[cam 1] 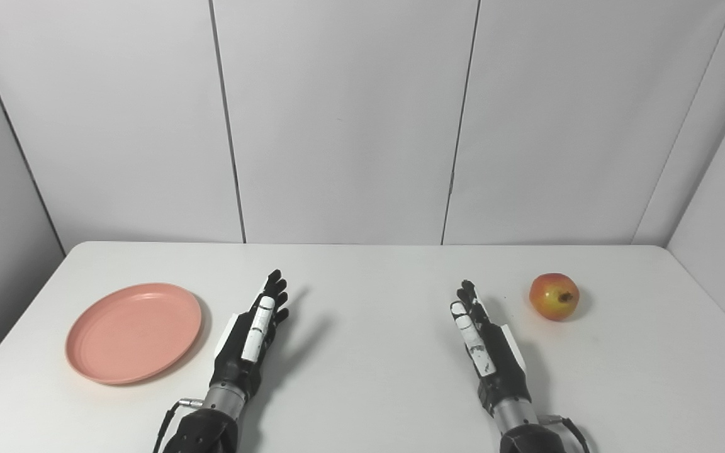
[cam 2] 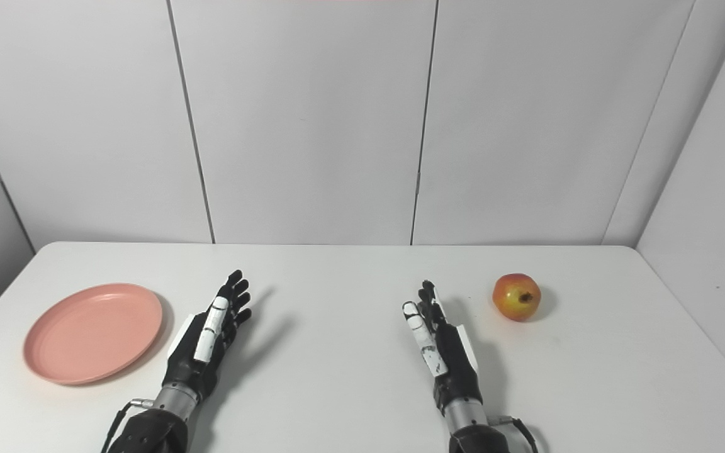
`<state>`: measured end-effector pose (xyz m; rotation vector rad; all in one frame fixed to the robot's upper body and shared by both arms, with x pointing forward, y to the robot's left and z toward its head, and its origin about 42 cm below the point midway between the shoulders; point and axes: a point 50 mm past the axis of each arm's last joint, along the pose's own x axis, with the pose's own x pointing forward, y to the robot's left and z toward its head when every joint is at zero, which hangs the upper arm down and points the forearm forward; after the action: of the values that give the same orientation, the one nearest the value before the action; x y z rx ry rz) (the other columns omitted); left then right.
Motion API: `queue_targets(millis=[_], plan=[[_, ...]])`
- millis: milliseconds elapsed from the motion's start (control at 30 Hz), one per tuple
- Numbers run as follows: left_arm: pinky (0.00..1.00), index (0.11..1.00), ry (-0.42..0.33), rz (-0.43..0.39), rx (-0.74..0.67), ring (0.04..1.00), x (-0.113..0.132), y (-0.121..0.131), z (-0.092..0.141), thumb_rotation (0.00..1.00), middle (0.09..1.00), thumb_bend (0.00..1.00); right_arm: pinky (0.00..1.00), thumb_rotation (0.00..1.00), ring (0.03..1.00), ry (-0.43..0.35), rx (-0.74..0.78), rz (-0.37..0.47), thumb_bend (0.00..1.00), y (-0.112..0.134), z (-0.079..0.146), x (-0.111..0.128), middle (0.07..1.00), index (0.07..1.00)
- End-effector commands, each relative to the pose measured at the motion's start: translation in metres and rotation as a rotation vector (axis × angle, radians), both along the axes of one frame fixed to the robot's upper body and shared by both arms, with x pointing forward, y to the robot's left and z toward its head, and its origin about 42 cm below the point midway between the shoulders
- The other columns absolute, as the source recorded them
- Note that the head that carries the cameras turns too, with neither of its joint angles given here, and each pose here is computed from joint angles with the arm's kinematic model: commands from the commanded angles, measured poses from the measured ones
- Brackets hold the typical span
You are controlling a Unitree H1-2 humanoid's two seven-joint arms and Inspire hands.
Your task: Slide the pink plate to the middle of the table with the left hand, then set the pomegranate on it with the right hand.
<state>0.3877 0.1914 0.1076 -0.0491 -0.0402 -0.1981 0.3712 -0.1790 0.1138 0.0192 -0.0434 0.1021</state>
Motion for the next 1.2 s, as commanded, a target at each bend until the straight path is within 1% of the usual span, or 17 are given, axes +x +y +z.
queue_targets(millis=[0,300,400,467,767,967,1167], plan=[[0.96,1.0,-0.001,-0.006,0.018,0.991,-0.0009,0.0048,-0.0019,1.0,1.0,0.49,0.99,0.85,0.991,-0.064,-0.005,0.019,0.62,0.0019,0.0204,0.0091,1.0,1.0],[0.97,1.0,0.003,-0.008,0.011,0.994,-0.0011,0.0043,-0.0033,1.0,1.0,0.51,1.0,0.86,0.998,-0.064,0.0,0.017,0.62,0.0023,0.0205,0.0099,1.0,1.0],[0.97,1.0,0.001,-0.009,0.015,0.993,-0.0017,0.004,-0.0029,1.0,1.0,0.51,1.0,0.86,0.996,-0.063,0.001,0.019,0.61,0.0021,0.021,0.0092,1.0,1.0],[0.97,1.0,0.0,-0.007,0.018,0.992,-0.001,0.004,-0.0028,1.0,1.0,0.5,0.99,0.85,0.993,-0.064,0.002,0.019,0.63,0.002,0.0214,0.0092,1.0,1.0],[0.98,1.0,0.003,-0.012,0.01,0.996,-0.0013,0.0044,-0.0034,1.0,1.0,0.5,1.0,0.86,0.999,-0.064,0.003,0.021,0.62,0.0021,0.0201,0.0098,1.0,1.0],[0.96,1.0,0.001,-0.006,0.02,0.989,-0.001,0.0044,-0.0025,1.0,1.0,0.5,1.0,0.84,0.999,-0.062,0.009,0.024,0.61,0.0019,0.0208,0.0089,1.0,1.0],[0.97,1.0,0.004,-0.012,-0.001,0.995,-0.0018,0.0039,-0.0032,1.0,1.0,0.49,1.0,0.85,0.994,-0.065,0.008,0.023,0.61,0.0022,0.0204,0.0089,1.0,1.0]])
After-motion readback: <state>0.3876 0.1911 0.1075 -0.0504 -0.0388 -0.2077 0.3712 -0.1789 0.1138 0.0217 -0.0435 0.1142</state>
